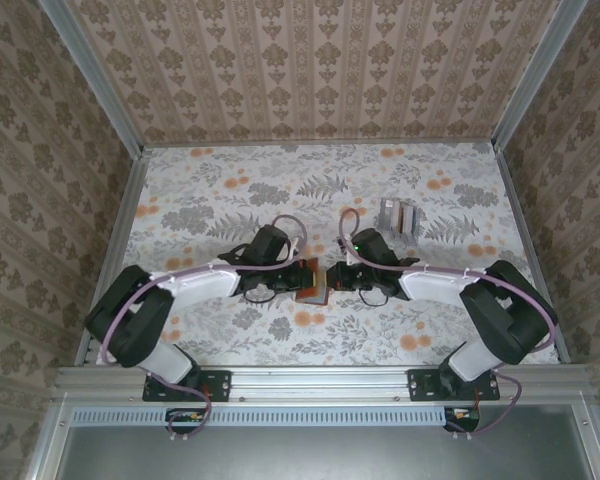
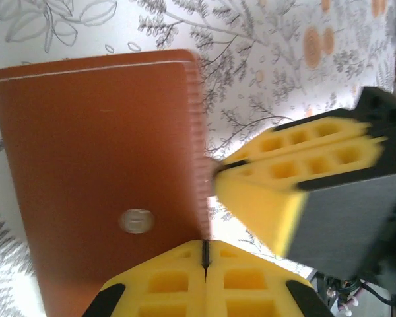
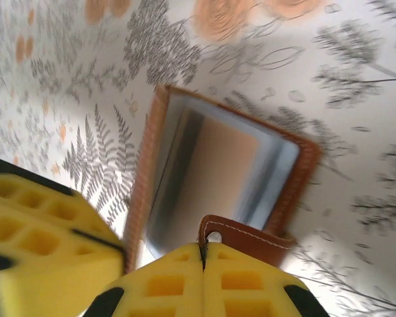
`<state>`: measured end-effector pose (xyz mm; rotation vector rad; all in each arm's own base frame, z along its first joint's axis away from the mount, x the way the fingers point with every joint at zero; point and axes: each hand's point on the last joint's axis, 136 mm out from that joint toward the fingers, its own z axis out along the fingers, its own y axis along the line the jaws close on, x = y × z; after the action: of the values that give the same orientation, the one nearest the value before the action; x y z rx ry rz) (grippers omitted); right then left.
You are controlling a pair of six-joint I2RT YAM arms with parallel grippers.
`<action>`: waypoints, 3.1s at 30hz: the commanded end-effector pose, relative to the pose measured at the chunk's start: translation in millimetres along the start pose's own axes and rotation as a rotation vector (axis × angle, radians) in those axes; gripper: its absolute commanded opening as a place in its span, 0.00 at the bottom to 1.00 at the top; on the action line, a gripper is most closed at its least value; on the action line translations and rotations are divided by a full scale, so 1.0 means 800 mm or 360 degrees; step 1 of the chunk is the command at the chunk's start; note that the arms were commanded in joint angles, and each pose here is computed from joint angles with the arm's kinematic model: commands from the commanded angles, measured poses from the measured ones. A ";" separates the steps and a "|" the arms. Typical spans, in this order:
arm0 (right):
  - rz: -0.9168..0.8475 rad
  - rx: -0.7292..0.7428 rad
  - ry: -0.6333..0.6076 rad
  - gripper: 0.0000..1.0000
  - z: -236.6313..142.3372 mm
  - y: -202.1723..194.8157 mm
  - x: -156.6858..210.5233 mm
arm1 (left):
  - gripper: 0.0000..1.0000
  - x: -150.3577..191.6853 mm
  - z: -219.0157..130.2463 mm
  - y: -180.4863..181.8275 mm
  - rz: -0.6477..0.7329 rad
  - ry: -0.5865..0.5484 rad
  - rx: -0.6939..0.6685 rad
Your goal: Put the credit cards into the card holder
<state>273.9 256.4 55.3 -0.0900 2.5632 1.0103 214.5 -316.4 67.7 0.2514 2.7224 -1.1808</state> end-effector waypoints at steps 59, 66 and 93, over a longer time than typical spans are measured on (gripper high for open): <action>0.0152 -0.0002 0.0075 0.00 -0.019 -0.005 0.003 | 0.29 -0.004 0.001 0.015 -0.0118 -0.0053 -0.0006; 0.0118 -0.0091 0.0096 0.00 -0.010 0.018 -0.005 | 0.07 0.001 -0.010 0.040 -0.0127 -0.0012 -0.0142; 0.0090 0.0003 0.0136 0.00 0.019 0.010 -0.010 | 0.06 0.016 0.030 0.065 -0.0216 0.0047 -0.0119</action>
<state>276.7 268.9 49.8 -0.0366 2.6723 1.0758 227.3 -312.6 33.3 0.1276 2.7577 -1.2045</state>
